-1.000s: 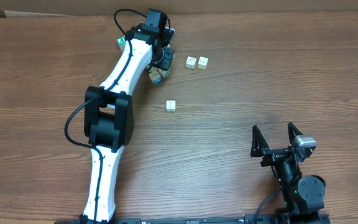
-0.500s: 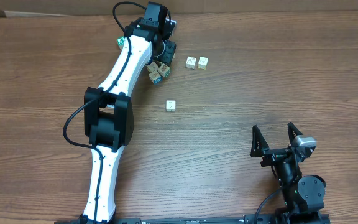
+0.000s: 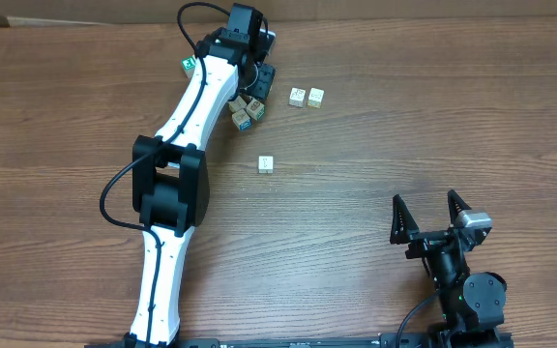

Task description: Form a horizontal line

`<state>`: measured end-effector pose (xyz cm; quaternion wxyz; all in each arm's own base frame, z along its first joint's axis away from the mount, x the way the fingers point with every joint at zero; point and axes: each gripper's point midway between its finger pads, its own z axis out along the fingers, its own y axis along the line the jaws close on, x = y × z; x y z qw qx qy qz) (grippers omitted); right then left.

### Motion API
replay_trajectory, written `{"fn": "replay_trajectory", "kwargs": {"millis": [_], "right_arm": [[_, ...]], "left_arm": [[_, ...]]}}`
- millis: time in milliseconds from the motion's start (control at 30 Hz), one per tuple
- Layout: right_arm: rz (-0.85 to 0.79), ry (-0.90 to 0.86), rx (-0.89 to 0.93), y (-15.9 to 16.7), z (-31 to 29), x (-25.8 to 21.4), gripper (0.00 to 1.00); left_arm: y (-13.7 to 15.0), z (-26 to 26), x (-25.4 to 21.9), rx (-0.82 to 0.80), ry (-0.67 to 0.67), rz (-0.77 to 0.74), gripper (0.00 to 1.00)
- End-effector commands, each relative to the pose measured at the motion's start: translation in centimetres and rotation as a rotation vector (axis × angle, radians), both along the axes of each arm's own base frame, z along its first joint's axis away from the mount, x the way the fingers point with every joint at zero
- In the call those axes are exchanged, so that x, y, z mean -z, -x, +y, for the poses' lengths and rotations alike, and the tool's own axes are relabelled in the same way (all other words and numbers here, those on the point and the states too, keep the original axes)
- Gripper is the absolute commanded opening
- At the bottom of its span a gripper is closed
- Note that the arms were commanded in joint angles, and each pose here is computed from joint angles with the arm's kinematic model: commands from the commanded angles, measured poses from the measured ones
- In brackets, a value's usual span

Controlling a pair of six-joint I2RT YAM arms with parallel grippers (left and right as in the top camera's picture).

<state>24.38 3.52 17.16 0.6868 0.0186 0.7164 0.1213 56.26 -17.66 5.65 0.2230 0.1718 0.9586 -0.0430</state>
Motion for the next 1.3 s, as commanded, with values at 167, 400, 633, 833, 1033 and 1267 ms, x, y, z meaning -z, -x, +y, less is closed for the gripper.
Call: {"fn": "replay_trajectory", "kwargs": {"millis": [167, 400, 633, 833, 1033, 1267], "right_arm": [[-0.004, 0.004, 0.010, 0.0, -0.2, 0.2, 1.00], [-0.004, 0.004, 0.010, 0.0, -0.2, 0.2, 1.00], [-0.004, 0.004, 0.010, 0.0, -0.2, 0.2, 1.00], [-0.004, 0.004, 0.010, 0.0, -0.2, 0.2, 1.00], [-0.004, 0.004, 0.010, 0.0, -0.2, 0.2, 1.00], [-0.004, 0.004, 0.010, 0.0, -0.2, 0.2, 1.00]], "left_arm": [[0.0, -0.2, 1.9, 0.020, -0.022, 0.010, 0.53], [0.3, 0.0, 4.1, 0.021, -0.041, 0.044, 0.52], [0.4, 0.0, 4.7, 0.021, -0.043, 0.057, 0.29], [1.1, 0.1, 5.0, 0.023, -0.053, 0.087, 0.33], [1.0, 0.7, 5.1, 0.011, -0.083, 0.081, 0.49], [1.3, 0.7, 5.2, 0.012, -0.086, 0.092, 0.49]]}}
